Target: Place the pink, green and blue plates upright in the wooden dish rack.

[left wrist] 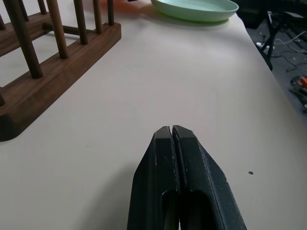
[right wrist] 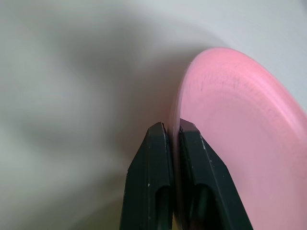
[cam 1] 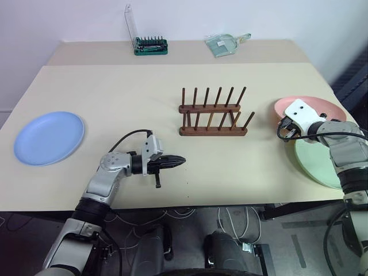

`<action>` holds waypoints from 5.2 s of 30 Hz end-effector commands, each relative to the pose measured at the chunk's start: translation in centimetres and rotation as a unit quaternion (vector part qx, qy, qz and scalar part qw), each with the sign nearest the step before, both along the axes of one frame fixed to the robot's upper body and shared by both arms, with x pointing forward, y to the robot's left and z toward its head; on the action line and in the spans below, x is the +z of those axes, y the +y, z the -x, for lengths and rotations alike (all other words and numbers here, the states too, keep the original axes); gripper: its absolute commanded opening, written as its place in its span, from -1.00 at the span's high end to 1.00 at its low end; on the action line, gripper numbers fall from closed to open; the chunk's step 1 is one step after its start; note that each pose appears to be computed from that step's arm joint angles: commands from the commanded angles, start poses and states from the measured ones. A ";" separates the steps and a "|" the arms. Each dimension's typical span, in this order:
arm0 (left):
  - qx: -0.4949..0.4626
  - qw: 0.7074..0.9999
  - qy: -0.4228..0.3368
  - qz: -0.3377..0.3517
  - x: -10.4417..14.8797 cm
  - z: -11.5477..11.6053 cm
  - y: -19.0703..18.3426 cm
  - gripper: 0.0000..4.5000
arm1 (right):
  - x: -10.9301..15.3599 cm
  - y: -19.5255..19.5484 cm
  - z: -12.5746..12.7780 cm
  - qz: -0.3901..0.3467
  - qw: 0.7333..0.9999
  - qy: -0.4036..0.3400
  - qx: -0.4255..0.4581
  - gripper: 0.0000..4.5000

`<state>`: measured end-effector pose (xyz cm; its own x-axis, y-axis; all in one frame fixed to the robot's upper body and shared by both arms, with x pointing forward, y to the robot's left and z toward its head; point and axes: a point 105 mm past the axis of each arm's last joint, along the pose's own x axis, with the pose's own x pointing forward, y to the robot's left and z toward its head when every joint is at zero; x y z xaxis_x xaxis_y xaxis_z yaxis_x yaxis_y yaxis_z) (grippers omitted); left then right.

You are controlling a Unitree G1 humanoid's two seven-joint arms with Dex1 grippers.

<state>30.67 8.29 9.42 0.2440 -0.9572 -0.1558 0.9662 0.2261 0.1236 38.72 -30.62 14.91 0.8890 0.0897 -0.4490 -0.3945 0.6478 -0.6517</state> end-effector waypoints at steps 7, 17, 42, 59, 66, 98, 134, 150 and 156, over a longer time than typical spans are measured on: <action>0.006 0.999 -0.035 0.026 2.4 -0.7 -0.6 1.00 | 15.2 7.1 3.3 -0.154 0.935 -0.278 0.156 0.98; 0.016 0.997 -0.044 0.063 4.4 -1.1 -0.5 1.00 | 20.1 14.0 8.8 -0.558 0.741 -0.224 0.300 0.98; 0.044 0.994 -0.054 0.086 8.5 -0.7 -1.2 1.00 | 15.6 13.1 5.1 -0.740 0.637 -0.111 0.187 0.98; 0.059 0.991 -0.069 0.094 7.8 -1.6 -0.4 1.00 | 12.9 11.5 2.7 -0.783 0.608 -0.105 0.076 0.98; 0.057 0.992 -0.068 0.094 7.4 -1.6 -0.3 1.00 | 12.3 11.1 2.3 -0.790 0.602 -0.097 0.058 0.84; -0.041 0.997 -0.032 0.062 5.3 -1.1 -1.9 1.00 | 4.6 0.4 12.4 -0.234 0.967 -0.031 -0.100 -0.46; -0.041 0.997 -0.039 0.061 5.6 -1.4 -1.9 1.00 | 17.5 4.1 7.7 -0.180 0.911 -0.370 0.006 0.98; -0.004 0.996 -0.044 0.071 6.2 -1.5 -0.5 1.00 | 21.8 19.3 11.5 -0.578 0.703 -0.182 0.373 0.98; 0.008 0.996 -0.045 0.075 6.6 -1.4 0.0 1.00 | 18.4 19.4 8.7 -0.639 0.693 -0.113 0.313 0.98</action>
